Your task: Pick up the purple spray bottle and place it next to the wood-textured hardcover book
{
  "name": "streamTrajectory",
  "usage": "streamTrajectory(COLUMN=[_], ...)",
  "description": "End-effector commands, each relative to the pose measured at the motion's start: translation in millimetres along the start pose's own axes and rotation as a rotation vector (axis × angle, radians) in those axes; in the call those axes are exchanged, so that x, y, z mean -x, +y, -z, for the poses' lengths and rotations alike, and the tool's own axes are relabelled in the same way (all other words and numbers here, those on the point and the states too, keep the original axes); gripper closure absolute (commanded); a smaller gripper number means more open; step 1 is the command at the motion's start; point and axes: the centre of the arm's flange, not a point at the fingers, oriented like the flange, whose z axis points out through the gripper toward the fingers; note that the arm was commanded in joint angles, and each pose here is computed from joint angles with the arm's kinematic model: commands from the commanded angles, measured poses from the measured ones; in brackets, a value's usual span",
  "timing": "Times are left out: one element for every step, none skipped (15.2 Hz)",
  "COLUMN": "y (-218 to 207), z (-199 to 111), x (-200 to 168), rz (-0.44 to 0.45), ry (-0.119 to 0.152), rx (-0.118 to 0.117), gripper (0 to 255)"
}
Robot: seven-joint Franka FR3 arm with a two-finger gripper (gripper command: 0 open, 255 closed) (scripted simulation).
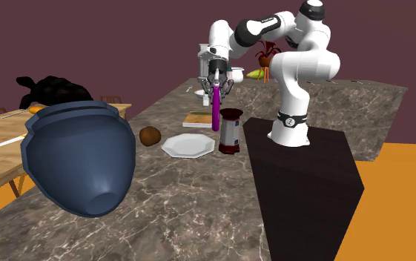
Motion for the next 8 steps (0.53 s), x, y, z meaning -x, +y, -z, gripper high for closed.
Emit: streamTrajectory(y=[1, 1, 1, 1, 1, 1, 1, 1], z=[-9, -14, -18, -23, -26, -26, -26, -26], x=[7, 9, 12, 15, 17, 17, 17, 17], rz=[0.000, 0.000, 0.000, 0.000, 0.000, 0.000, 0.000, 0.000], ry=[0.000, 0.000, 0.000, 0.000, 0.000, 0.000, 0.000, 0.000], rx=[0.001, 0.001, 0.001, 0.001, 0.001, 0.001, 0.001, 0.001], gripper=[255, 255, 255, 255, 255, 255, 255, 255])
